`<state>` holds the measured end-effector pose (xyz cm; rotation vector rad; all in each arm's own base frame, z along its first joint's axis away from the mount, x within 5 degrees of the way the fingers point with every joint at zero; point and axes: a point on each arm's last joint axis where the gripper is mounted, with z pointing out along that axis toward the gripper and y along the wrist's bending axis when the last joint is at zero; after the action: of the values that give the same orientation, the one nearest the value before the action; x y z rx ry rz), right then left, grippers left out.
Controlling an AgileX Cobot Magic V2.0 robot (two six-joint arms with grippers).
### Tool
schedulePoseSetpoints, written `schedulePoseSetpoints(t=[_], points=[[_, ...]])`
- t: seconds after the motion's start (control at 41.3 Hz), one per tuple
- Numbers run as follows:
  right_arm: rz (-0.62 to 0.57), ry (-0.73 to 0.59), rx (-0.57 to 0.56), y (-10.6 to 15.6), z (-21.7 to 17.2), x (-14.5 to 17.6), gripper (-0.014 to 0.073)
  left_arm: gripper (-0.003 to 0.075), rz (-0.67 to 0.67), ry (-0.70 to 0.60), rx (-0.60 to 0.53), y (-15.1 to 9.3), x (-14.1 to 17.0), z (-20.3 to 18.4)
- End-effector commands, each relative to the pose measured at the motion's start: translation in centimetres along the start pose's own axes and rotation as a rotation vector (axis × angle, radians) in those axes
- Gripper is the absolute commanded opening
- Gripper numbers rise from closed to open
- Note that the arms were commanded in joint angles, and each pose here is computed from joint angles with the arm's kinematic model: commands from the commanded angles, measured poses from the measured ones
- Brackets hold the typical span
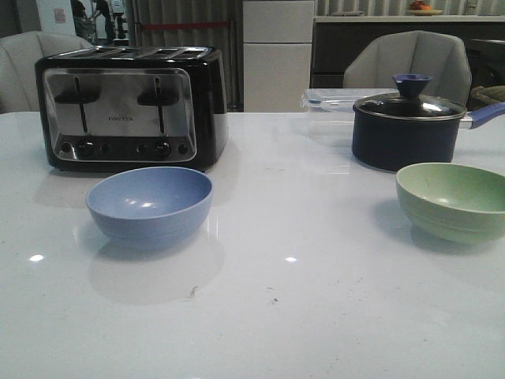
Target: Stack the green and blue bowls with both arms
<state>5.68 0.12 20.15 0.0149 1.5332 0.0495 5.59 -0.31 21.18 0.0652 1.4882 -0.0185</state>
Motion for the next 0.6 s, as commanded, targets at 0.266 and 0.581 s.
schedulePoseSetpoints(t=[0.266,0.581], points=[[-0.006,-0.12,-0.002,0.04,-0.23,-1.09,0.0052,0.0093,-0.015,-0.104,-0.004,0.04,-0.76,-0.2],[-0.006,-0.12,-0.002,0.04,-0.23,-1.09,0.0052,0.0093,-0.015,-0.117,-0.004,0.04,-0.87,-0.22]])
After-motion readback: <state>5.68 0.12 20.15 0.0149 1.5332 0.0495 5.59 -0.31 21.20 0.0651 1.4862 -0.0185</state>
